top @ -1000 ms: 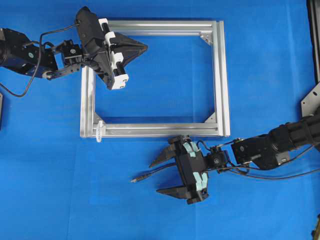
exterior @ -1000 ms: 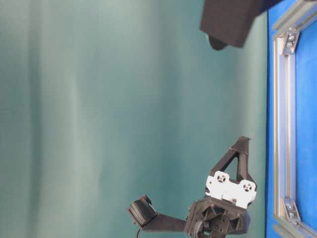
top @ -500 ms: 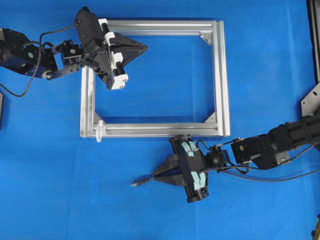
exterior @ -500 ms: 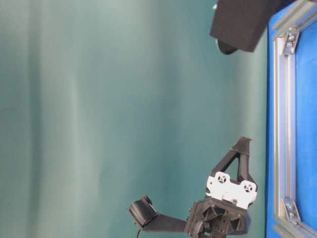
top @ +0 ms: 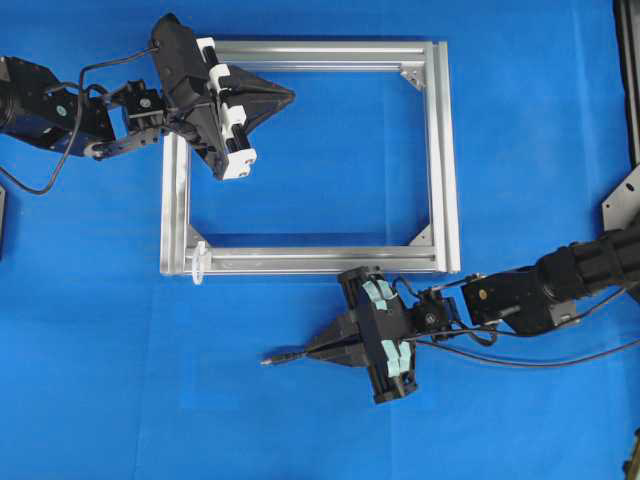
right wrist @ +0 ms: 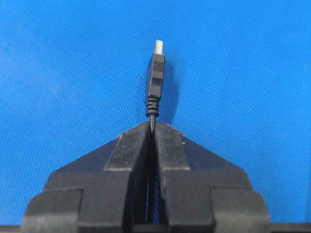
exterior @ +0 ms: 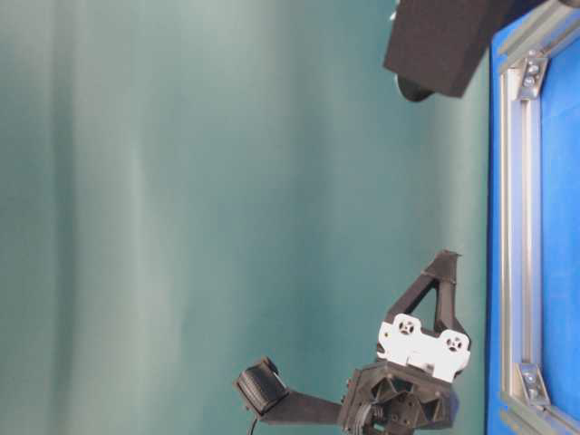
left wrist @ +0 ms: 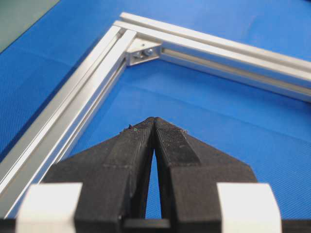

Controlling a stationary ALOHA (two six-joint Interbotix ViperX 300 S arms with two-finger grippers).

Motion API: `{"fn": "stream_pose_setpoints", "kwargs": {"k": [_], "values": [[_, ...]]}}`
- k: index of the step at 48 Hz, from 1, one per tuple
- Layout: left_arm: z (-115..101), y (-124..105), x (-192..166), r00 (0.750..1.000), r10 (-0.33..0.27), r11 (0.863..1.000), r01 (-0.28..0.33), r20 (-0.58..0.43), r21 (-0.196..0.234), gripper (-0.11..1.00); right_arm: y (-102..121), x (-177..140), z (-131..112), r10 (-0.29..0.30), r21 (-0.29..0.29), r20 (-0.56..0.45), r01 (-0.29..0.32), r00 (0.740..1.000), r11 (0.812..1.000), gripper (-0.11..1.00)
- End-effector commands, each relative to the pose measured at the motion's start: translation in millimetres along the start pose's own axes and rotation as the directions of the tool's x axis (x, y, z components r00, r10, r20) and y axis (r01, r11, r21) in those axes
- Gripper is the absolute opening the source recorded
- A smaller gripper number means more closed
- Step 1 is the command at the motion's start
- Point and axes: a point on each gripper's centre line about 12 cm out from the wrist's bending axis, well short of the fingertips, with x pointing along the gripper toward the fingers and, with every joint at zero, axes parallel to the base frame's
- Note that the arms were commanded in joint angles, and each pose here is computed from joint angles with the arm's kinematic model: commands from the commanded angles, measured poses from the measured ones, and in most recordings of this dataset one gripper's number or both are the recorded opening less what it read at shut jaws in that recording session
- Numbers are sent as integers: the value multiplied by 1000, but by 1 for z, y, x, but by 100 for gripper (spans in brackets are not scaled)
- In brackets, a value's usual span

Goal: Insert the wire through the string loop located on the left side.

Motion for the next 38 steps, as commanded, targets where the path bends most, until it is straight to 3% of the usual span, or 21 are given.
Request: {"fn": "stream_pose_setpoints", "kwargs": {"k": [1, 19, 38], "values": [[14, -1, -1, 999, -4, 1000, 4, 44, 0, 0, 3, -8, 20, 7, 3, 44, -7, 999, 1000, 0], [13, -1, -1, 999, -3, 1000, 3, 40, 0, 0, 12, -32, 64, 23, -3, 94, -22, 995, 1000, 0], [13, -1, -1, 999, -5, 1000, 5, 34, 0, 0, 13, -34, 67, 25, -4, 84, -25, 996, 1000, 0]]}}
